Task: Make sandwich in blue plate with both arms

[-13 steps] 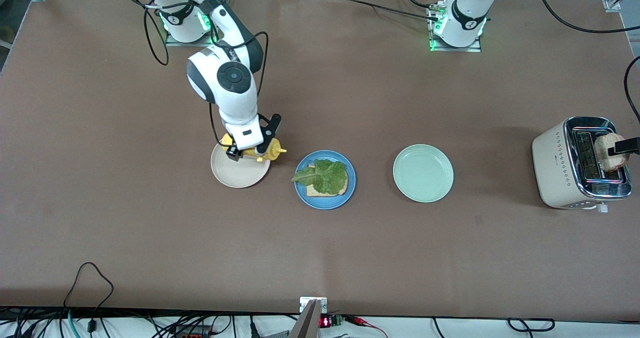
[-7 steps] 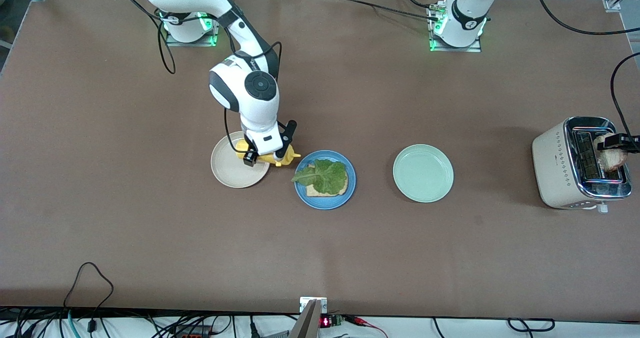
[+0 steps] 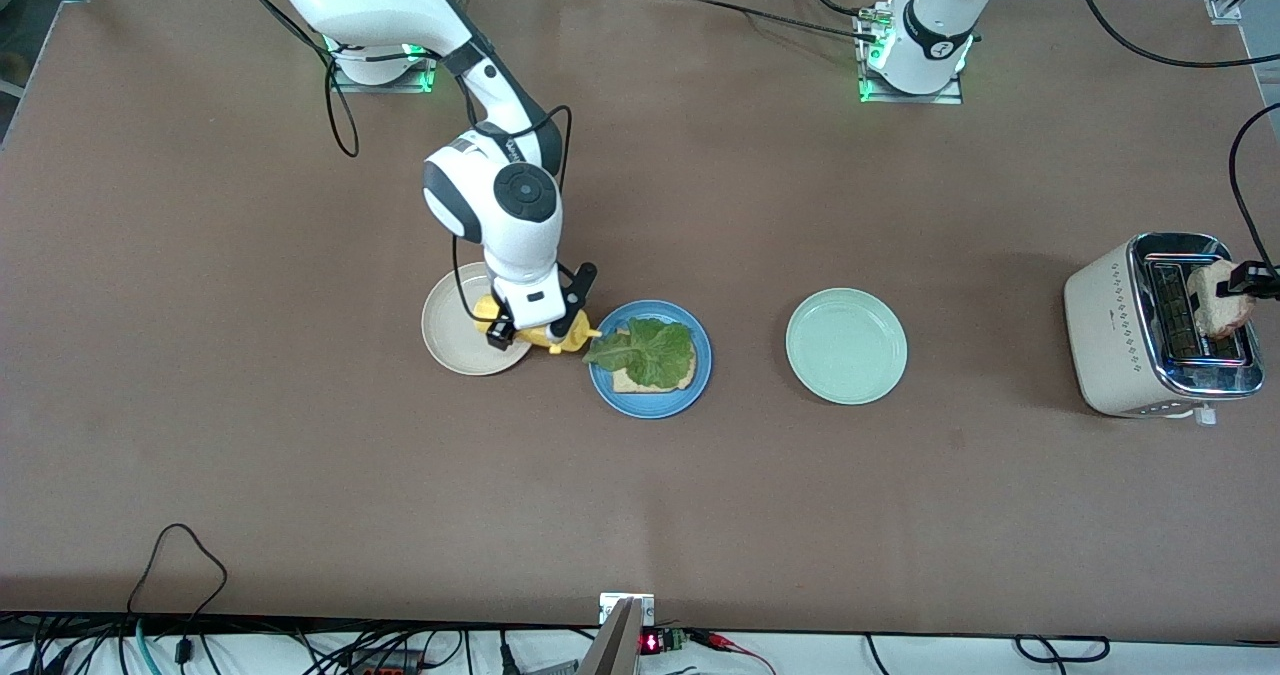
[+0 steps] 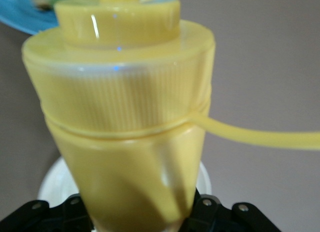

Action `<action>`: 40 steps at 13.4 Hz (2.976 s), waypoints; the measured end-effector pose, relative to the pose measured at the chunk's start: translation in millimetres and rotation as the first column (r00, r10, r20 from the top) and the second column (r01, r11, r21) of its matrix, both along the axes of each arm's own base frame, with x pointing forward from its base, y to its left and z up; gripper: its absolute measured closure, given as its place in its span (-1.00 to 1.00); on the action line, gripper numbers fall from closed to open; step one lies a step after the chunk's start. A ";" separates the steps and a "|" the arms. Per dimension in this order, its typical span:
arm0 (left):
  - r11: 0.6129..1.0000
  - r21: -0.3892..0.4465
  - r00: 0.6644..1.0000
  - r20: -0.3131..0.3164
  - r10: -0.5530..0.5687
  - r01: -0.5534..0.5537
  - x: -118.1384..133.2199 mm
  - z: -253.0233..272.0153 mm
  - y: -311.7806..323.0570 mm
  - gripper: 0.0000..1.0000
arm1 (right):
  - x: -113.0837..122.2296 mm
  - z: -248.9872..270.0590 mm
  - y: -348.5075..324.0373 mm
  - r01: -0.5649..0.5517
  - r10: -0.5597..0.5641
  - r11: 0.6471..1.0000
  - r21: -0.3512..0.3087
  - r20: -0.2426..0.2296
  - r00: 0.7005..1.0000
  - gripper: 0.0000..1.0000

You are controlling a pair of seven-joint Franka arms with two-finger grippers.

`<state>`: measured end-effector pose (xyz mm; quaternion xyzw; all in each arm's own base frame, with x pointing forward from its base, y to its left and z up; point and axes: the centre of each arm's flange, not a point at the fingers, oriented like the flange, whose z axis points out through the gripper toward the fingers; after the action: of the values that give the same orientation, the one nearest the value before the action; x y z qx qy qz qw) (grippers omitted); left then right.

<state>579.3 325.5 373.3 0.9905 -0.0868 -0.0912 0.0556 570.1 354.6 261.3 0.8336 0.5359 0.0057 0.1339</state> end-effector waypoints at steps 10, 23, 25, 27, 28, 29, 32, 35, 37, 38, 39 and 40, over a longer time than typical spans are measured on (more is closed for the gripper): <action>0.933 -0.352 0.988 -0.103 -0.117 0.074 40.4 140.8 -228.6 0.74 | 34.2 124.8 -201.4 -0.039 0.057 0.984 0.173 -0.098 0.994 -0.22; 0.673 -0.694 0.965 -0.229 0.129 -0.255 64.1 -54.5 -576.5 0.76 | -11.9 69.0 -529.7 -0.347 0.427 0.578 0.739 0.088 0.900 -0.22; 0.625 -0.715 0.947 -0.283 0.151 -0.313 59.7 -76.2 -598.8 0.81 | -27.6 31.3 -557.9 -0.376 0.424 0.470 0.799 0.169 0.890 -0.22; 0.616 -0.712 0.940 -0.285 0.186 -0.337 56.8 -95.3 -618.5 0.81 | -42.2 -7.7 -582.3 -0.404 0.407 0.400 0.823 0.236 0.883 -0.22; 0.620 -0.708 0.941 -0.274 0.198 -0.337 54.5 -102.1 -628.9 0.81 | -48.3 -25.3 -590.9 -0.408 0.397 0.379 0.831 0.252 0.883 -0.22; 0.626 -0.704 0.942 -0.263 0.208 -0.335 52.0 -107.4 -638.6 0.81 | -53.6 -41.4 -596.4 -0.409 0.387 0.357 0.840 0.266 0.883 -0.22; 0.634 -0.692 0.939 -0.270 0.214 -0.344 46.9 -126.2 -649.5 0.81 | -61.4 -77.8 -605.0 -0.412 0.361 0.309 0.857 0.295 0.885 -0.22; 0.632 -0.686 0.932 -0.286 0.223 -0.362 50.2 -140.9 -646.0 0.81 | -62.9 -94.1 -616.1 -0.397 0.341 0.306 0.865 0.290 0.894 -0.22; 0.630 -0.685 0.930 -0.290 0.224 -0.366 51.2 -145.1 -646.6 0.81 | -71.4 -105.2 -628.1 -0.376 0.315 0.307 0.874 0.280 0.907 -0.19; 0.628 -0.687 0.930 -0.291 0.224 -0.366 52.6 -146.2 -647.5 0.81 | -76.8 -112.1 -633.5 -0.364 0.302 0.305 0.880 0.273 0.913 -0.19; 0.627 -0.687 0.930 -0.293 0.223 -0.367 53.3 -148.3 -648.6 0.81 | -81.0 -118.3 -637.2 -0.355 0.292 0.303 0.885 0.268 0.918 -0.19; 0.627 -0.687 0.929 -0.295 0.221 -0.368 53.0 -150.5 -650.4 0.81 | -82.2 -121.7 -639.6 -0.351 0.287 0.302 0.886 0.267 0.920 -0.19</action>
<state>632.3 -324.9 222.7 0.8724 0.0533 -0.1286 0.4686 487.9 -285.0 139.6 0.6406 0.5899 0.3534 -0.3417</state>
